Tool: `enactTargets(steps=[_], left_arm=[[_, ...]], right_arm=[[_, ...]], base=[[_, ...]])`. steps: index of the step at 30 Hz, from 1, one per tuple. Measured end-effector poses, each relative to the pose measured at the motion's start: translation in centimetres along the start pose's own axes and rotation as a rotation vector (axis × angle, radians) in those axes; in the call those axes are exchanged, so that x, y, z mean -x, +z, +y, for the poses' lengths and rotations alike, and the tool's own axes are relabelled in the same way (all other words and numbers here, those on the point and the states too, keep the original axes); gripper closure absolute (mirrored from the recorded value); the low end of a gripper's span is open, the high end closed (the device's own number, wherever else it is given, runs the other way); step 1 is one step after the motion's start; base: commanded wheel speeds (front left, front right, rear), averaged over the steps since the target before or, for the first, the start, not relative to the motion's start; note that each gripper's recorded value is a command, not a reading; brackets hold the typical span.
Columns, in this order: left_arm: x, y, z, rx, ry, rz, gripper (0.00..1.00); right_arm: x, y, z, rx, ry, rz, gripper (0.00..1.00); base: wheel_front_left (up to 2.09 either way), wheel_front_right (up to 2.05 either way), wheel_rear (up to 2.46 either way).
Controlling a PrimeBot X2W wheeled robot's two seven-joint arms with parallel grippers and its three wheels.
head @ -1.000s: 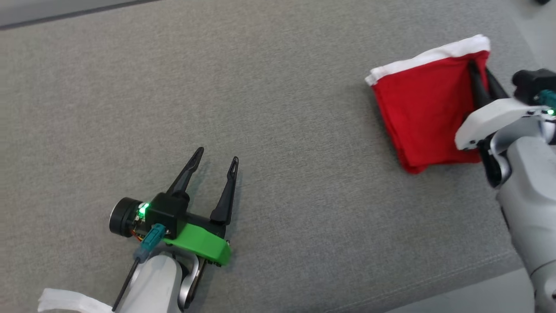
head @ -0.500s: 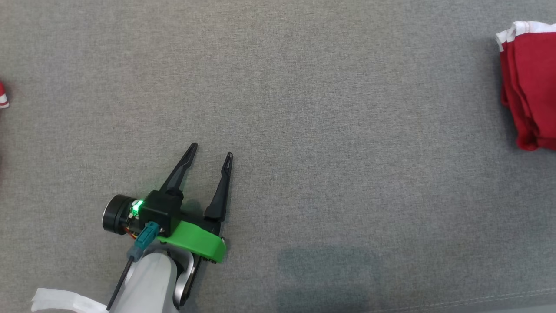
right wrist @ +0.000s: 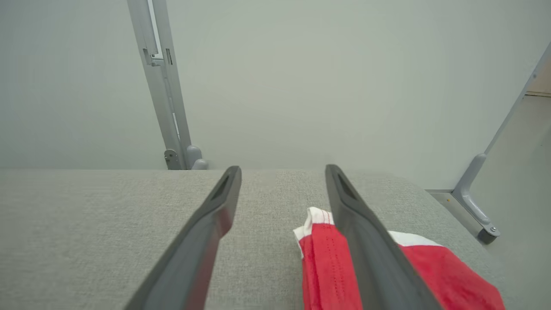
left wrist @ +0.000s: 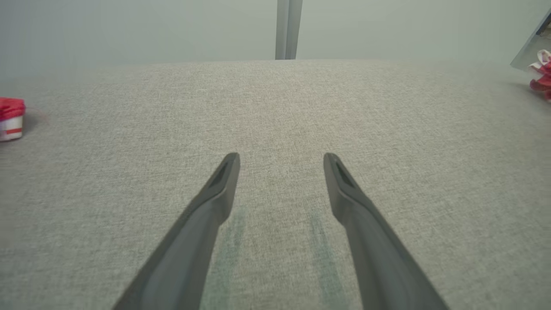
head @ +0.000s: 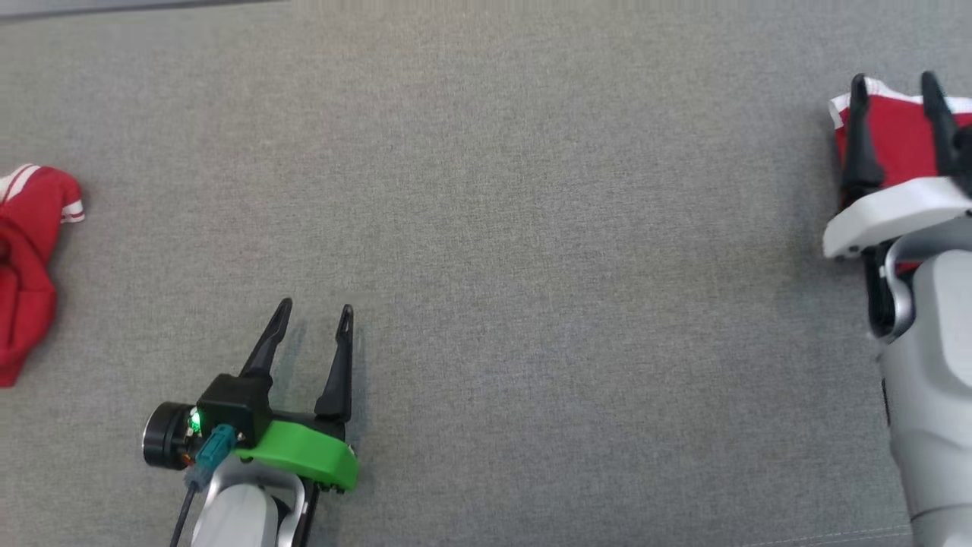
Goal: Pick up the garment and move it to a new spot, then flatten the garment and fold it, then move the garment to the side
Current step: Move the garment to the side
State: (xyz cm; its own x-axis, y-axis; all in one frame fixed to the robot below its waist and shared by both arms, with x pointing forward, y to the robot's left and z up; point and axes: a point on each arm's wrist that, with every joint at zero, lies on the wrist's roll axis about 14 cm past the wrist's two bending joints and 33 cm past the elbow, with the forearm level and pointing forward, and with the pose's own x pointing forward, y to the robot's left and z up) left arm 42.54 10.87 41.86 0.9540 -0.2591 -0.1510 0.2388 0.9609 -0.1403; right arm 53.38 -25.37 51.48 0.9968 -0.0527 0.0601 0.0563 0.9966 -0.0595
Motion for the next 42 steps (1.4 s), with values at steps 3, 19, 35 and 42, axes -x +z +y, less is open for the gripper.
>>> enactTargets(steps=[3,19,35,42], left_arm=[[1.4,0.6,0.6,0.003,0.032,-0.011,0.0],[8.2,3.3,3.0,0.021,0.178,-0.102,0.0],[11.7,4.2,3.9,0.015,0.238,-0.156,0.0],[11.6,4.0,3.9,0.02,0.24,-0.15,0.0]], right_arm=[[2.1,0.5,2.4,-0.053,0.056,-0.01,0.0],[13.3,-2.1,9.1,-0.238,0.169,0.095,0.0],[16.8,0.1,10.3,-0.238,0.207,0.029,0.0],[17.0,-0.2,10.5,-0.244,0.213,0.038,0.0]], base=[[0.0,0.0,0.0],[0.0,0.0,0.0],[0.0,0.0,0.0],[0.0,0.0,0.0]])
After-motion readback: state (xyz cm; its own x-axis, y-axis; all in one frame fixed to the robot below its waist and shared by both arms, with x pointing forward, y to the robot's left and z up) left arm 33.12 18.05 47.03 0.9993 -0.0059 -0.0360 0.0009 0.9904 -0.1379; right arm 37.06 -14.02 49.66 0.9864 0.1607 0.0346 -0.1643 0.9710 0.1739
